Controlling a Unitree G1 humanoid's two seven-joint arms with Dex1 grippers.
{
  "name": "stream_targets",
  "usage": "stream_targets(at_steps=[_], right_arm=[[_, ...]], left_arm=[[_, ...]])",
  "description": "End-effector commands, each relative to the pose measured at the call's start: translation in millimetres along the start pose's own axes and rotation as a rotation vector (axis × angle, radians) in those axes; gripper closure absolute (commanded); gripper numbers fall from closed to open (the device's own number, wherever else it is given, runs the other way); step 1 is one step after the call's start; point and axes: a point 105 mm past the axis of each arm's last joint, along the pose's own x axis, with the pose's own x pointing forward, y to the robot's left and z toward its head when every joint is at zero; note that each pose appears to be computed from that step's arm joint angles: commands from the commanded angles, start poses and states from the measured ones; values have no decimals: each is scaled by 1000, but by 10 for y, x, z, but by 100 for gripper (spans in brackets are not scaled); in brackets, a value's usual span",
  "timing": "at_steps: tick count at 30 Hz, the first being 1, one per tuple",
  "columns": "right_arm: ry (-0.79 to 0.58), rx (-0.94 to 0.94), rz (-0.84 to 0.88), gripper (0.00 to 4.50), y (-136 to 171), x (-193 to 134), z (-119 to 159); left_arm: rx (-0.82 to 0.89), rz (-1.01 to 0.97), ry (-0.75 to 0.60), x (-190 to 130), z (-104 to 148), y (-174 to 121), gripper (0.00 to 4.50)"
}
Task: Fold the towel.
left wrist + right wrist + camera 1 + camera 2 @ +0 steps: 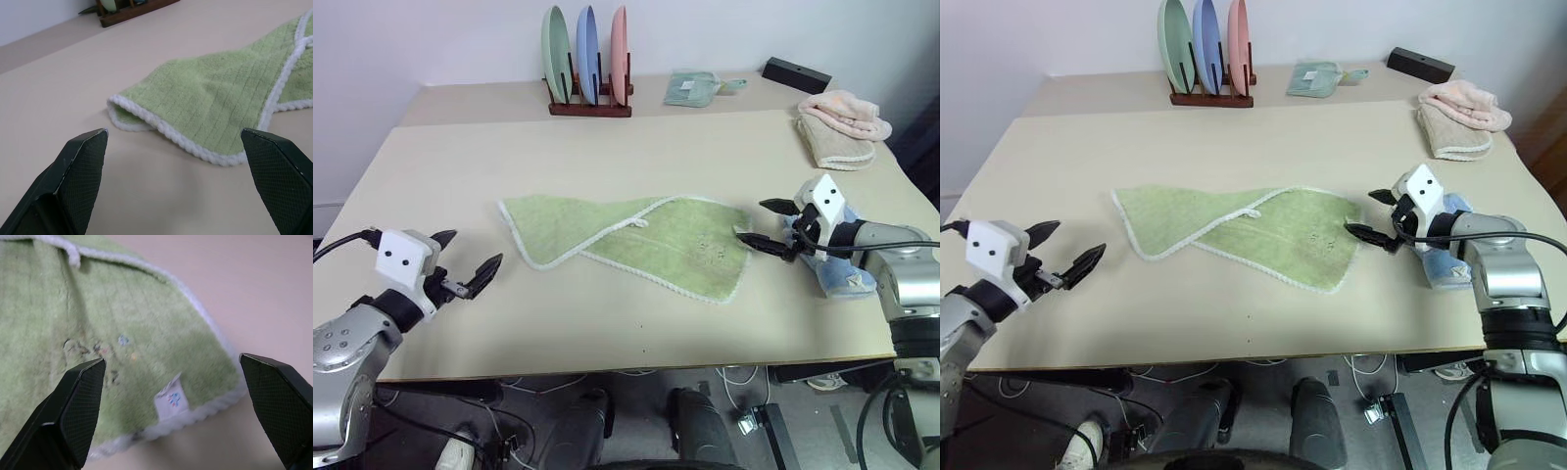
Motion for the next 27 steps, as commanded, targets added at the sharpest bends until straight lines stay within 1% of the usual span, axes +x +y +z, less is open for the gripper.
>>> stream_targets(at_steps=[1,6,8,9,12,15,18,20,22,26,27], right_arm=[[-50,-50,-20,0,-22,-7,200],[-80,-56,-20,0,7,50,299],[-85,-54,-14,0,47,85,287],[-90,-50,-10,0,71,103,286],[-102,-42,1,0,161,154,292],[-117,-29,14,0,266,209,304],[-124,-14,16,0,324,239,279],[-137,-10,16,0,342,227,315],[-152,-2,11,0,346,207,344],[-153,6,3,0,394,215,326],[-156,10,2,0,401,212,319]], left_arm=[[20,7,-20,2,53,3,7],[12,-34,-24,36,47,-108,7],[0,-119,-42,114,107,-283,7],[23,-173,-41,130,128,-379,7],[123,-278,48,120,19,-518,7],[253,-337,127,133,-137,-565,7],[308,-365,169,225,-263,-614,7],[345,-375,192,286,-300,-614,7],[326,-362,186,371,-290,-585,7],[328,-359,201,453,-358,-526,7],[317,-358,203,526,-379,-527,7]])
